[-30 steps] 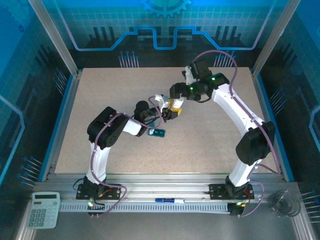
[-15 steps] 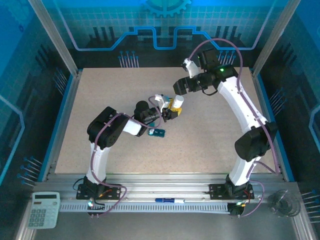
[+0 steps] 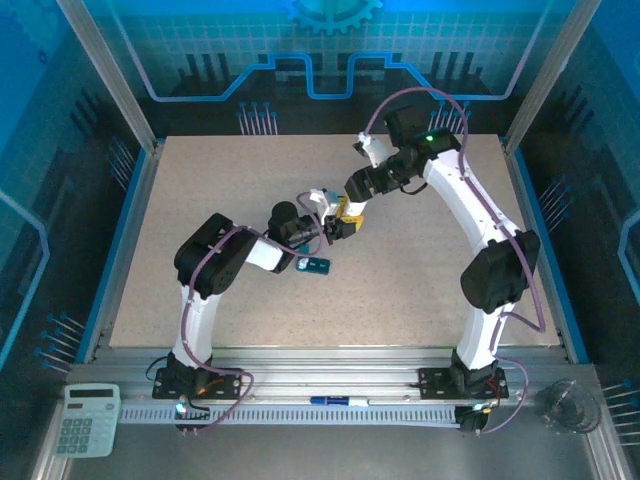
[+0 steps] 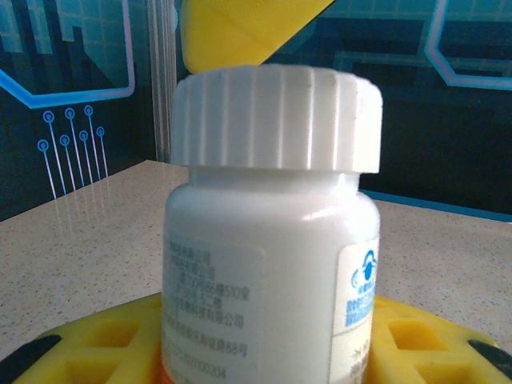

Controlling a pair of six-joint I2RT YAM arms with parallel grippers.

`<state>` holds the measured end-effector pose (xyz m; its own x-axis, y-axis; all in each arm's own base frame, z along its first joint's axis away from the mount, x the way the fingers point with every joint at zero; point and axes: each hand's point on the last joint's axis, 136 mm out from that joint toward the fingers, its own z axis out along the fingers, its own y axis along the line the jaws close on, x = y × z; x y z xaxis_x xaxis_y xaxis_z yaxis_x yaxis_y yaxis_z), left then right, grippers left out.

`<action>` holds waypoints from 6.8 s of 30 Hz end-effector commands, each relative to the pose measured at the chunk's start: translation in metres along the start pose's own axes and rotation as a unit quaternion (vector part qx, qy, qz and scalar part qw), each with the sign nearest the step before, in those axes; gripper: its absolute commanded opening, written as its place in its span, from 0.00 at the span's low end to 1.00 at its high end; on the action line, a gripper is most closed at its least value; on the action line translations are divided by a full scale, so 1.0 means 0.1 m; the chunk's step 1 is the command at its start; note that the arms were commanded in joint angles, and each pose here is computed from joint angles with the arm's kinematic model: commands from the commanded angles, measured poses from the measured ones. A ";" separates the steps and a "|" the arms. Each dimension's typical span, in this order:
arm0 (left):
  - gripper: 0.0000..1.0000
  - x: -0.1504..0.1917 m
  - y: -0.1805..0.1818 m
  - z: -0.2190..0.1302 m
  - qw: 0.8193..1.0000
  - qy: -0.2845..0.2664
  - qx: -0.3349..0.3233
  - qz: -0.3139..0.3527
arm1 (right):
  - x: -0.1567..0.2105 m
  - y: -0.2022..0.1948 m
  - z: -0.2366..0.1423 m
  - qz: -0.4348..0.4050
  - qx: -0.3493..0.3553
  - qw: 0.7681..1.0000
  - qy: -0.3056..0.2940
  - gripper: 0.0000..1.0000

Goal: Sort the pills into containers

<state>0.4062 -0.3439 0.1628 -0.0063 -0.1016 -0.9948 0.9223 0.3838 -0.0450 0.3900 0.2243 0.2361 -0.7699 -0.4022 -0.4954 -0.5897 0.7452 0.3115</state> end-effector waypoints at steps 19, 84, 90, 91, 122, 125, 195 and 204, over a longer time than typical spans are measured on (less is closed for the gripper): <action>0.00 -0.29 -0.07 0.01 0.999 -0.033 0.017 0.028 | 0.26 -0.02 0.31 0.046 0.021 0.998 0.046 0.42; 0.00 -0.28 -0.08 0.01 0.999 -0.032 0.022 0.029 | 0.14 -0.09 0.14 0.042 0.023 0.998 0.028 0.62; 0.00 -0.30 -0.08 0.01 0.999 -0.034 0.022 0.029 | 0.18 -0.11 0.18 0.054 0.028 0.997 0.036 0.54; 0.00 -0.30 -0.09 0.01 0.999 -0.034 0.022 0.029 | 0.19 -0.12 0.19 0.058 0.031 0.997 0.036 0.52; 0.00 -0.29 -0.08 0.02 0.999 -0.034 0.022 0.028 | 0.01 -0.13 -0.34 0.242 0.066 0.963 -0.103 0.76; 0.00 -0.29 -0.09 0.02 0.999 -0.033 0.023 0.029 | -0.05 -0.14 -0.45 0.224 0.049 0.966 -0.118 0.78; 0.00 -0.29 -0.08 0.02 0.999 -0.033 0.023 0.027 | 0.07 0.01 -0.14 0.193 0.018 0.976 -0.100 0.79; 0.00 -0.32 -0.11 0.01 0.999 -0.035 0.026 0.031 | -0.02 -0.02 -0.37 0.057 0.008 0.993 -0.098 0.80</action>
<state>0.3998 -0.3459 0.1623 -0.0082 -0.0972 -0.9952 0.9366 0.3480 -0.0417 0.3859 0.2004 0.2626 -0.8198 -0.0528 -0.5702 -0.3565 0.8263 0.4360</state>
